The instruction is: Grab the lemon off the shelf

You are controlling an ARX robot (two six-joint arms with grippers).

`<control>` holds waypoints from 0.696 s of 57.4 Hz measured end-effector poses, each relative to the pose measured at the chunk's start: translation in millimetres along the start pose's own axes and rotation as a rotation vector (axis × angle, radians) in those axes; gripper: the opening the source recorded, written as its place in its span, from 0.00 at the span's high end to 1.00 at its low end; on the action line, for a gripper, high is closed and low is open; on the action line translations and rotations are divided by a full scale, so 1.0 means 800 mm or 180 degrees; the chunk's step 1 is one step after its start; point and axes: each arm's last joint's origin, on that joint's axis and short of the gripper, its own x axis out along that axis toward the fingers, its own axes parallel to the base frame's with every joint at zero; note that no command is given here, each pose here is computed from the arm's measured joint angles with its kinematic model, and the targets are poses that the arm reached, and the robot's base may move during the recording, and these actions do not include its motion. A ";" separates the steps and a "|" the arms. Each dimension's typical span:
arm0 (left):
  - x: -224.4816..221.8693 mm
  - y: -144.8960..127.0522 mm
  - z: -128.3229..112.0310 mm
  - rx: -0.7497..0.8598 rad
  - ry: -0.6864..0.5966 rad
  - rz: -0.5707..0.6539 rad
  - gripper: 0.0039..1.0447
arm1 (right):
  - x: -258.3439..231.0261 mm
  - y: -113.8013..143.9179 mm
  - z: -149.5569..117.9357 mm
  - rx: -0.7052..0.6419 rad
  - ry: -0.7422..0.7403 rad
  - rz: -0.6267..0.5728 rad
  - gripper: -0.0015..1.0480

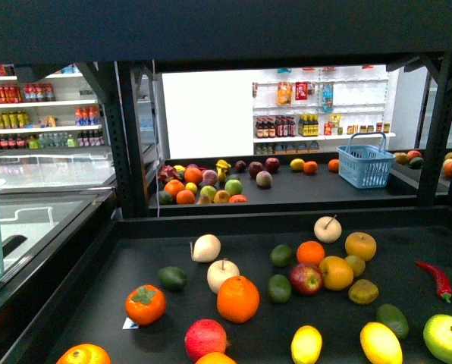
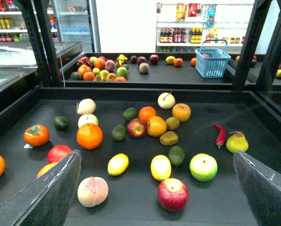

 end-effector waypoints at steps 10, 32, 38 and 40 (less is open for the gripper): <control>0.005 0.002 -0.003 0.0003 -0.0030 0.0032 0.41 | 0.000 0.000 0.000 0.0000 0.0000 0.0000 0.07; -0.010 0.002 -0.011 -0.0010 0.0029 -0.0054 0.84 | 0.000 0.000 0.000 0.0000 0.0000 0.0000 0.07; -0.026 -0.012 -0.027 0.0155 0.0129 -0.0127 0.84 | 0.000 0.000 0.000 0.0000 0.0000 0.0000 0.07; -0.031 -0.017 -0.032 0.0211 0.0170 -0.0162 0.85 | 0.000 0.000 0.000 0.0000 0.0000 0.0000 0.07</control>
